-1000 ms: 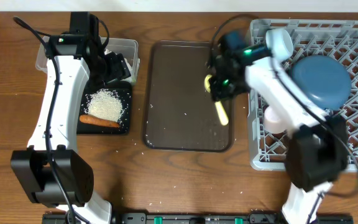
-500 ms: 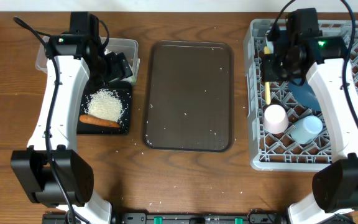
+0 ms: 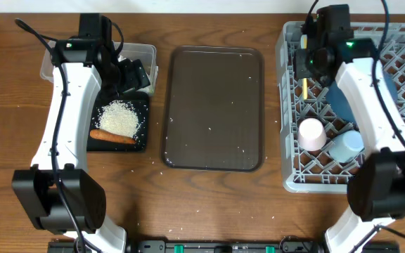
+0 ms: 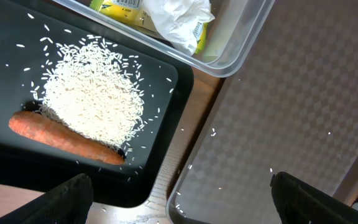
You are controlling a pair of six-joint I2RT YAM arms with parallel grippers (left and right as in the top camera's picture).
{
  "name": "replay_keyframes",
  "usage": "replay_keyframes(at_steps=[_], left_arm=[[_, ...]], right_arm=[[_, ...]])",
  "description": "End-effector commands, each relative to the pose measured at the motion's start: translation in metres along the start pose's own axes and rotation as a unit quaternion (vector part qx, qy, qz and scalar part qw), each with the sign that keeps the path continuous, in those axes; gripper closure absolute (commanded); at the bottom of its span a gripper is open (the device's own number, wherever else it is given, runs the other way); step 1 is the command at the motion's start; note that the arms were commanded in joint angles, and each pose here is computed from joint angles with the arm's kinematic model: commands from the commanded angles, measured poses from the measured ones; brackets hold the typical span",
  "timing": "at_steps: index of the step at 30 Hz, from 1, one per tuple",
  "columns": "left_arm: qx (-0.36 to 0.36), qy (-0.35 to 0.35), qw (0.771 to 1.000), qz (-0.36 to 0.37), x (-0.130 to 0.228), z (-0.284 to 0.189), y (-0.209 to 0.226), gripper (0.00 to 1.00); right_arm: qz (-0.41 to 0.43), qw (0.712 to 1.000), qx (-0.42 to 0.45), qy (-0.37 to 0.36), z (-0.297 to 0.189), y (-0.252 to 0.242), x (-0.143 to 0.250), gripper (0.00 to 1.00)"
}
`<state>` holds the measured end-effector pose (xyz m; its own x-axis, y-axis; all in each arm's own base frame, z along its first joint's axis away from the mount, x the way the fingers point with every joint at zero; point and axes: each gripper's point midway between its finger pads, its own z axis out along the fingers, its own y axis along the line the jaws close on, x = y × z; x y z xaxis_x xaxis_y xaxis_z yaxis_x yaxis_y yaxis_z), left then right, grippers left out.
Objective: Sort waste into correct bins and load items into the dishwasher rack
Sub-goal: 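Carry the yellow spoon into the rack and release it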
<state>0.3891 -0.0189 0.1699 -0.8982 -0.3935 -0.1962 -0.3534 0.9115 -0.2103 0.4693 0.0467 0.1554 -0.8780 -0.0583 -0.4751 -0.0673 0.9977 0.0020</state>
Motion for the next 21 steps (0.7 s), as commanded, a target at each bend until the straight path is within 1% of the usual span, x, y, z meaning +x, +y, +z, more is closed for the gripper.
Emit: replay_keyframes(at_steps=[1,3,4,8,10,12,14,16,17,18,19,21], left_arm=[[-0.01,0.006,1.0,0.003,0.001,0.006,0.004,0.06],[-0.01,0.006,1.0,0.003,0.001,0.006,0.004,0.06],[-0.01,0.006,1.0,0.003,0.001,0.006,0.004,0.05],[-0.01,0.006,1.0,0.003,0.001,0.006,0.004,0.06],[-0.01,0.006,1.0,0.003,0.001,0.006,0.004,0.06],[-0.01,0.006,1.0,0.003,0.001,0.006,0.004,0.06],[-0.01,0.006,1.0,0.003,0.001,0.006,0.004,0.06],[-0.01,0.006,1.0,0.003,0.001,0.006,0.004,0.06],[-0.01,0.006,1.0,0.003,0.001,0.006,0.004,0.06],[-0.01,0.006,1.0,0.003,0.001,0.006,0.004,0.05],[-0.01,0.006,1.0,0.003,0.001,0.006,0.004,0.06],[-0.01,0.006,1.0,0.003,0.001,0.006,0.004,0.05]], right_arm=[[0.007,1.0,0.009,0.018,0.018,-0.003,0.007,0.68],[0.009,1.0,0.006,0.02,0.021,-0.001,0.008,0.59],[0.008,1.0,0.002,0.02,0.021,0.001,0.008,0.56],[0.019,1.0,-0.008,0.001,0.009,0.005,-0.002,0.54],[0.018,0.999,-0.023,-0.014,-0.008,0.01,-0.01,0.53],[0.016,0.998,-0.041,-0.035,-0.034,0.015,-0.019,0.52],[0.009,0.997,-0.058,-0.056,-0.066,0.021,-0.026,0.48],[-0.001,0.995,-0.068,-0.075,-0.101,0.024,-0.028,0.42],[-0.002,0.994,-0.068,-0.087,-0.122,0.024,-0.027,0.34],[-0.002,0.993,-0.068,-0.099,-0.14,0.023,-0.026,0.21],[-0.002,0.991,-0.069,-0.116,-0.16,0.023,-0.025,0.01],[-0.003,0.987,-0.07,-0.142,-0.189,0.022,-0.021,0.01]])
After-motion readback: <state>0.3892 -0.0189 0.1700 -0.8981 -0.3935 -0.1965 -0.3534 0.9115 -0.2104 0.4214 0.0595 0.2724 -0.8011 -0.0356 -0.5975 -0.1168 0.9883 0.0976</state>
